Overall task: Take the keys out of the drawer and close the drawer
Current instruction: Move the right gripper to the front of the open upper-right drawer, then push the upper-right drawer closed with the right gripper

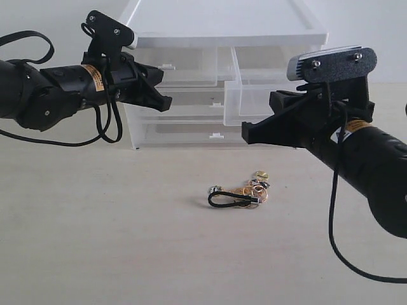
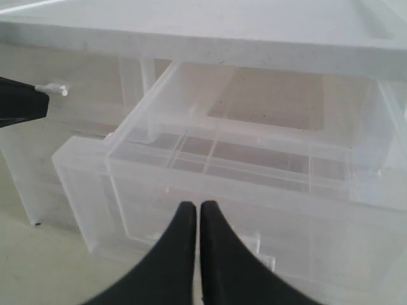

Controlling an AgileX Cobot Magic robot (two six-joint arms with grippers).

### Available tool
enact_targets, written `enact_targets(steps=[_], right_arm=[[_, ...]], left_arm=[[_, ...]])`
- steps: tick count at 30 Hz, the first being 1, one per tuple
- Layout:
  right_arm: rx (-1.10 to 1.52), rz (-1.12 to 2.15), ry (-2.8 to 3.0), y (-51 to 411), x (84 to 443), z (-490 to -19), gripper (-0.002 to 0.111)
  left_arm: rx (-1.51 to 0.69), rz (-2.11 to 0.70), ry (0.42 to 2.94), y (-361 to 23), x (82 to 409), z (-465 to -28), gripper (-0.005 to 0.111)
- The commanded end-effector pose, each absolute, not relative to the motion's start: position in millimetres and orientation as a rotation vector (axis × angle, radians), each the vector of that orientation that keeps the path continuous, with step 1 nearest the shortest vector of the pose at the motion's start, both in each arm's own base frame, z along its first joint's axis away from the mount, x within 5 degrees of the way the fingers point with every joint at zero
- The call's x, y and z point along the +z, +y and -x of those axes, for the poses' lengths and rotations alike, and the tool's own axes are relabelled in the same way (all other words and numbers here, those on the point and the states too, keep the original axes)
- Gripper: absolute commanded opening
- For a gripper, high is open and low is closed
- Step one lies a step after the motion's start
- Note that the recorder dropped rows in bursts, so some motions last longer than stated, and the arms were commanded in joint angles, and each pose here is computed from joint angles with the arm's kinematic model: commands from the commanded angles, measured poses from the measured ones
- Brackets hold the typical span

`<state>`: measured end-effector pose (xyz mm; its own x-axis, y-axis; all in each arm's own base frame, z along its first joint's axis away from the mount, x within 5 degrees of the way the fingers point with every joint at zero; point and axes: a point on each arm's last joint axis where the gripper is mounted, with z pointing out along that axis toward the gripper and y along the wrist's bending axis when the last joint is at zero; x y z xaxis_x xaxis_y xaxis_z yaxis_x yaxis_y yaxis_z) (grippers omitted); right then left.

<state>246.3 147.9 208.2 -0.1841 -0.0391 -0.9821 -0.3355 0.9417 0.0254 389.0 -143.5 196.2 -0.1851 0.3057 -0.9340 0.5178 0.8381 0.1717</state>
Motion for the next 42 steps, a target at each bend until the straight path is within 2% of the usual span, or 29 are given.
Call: enact_targets(steps=[1, 20, 33, 42], right_arm=[[0.226, 0.271, 1.741, 145, 209, -249, 0.0], [0.191, 0.279, 1.729, 160, 216, -271, 0.0], [0.132, 0.243, 1.792, 140, 214, -286, 0.0], [0.165, 0.268, 1.756, 149, 230, -295, 0.0]], left_arm=[[-0.254, -0.4, 1.685, -128, 227, -405, 0.004], [-0.254, -0.4, 1.685, -128, 227, -405, 0.004], [-0.255, -0.4, 1.683, -128, 228, -405, 0.004], [-0.255, -0.4, 1.683, -128, 228, -405, 0.004]])
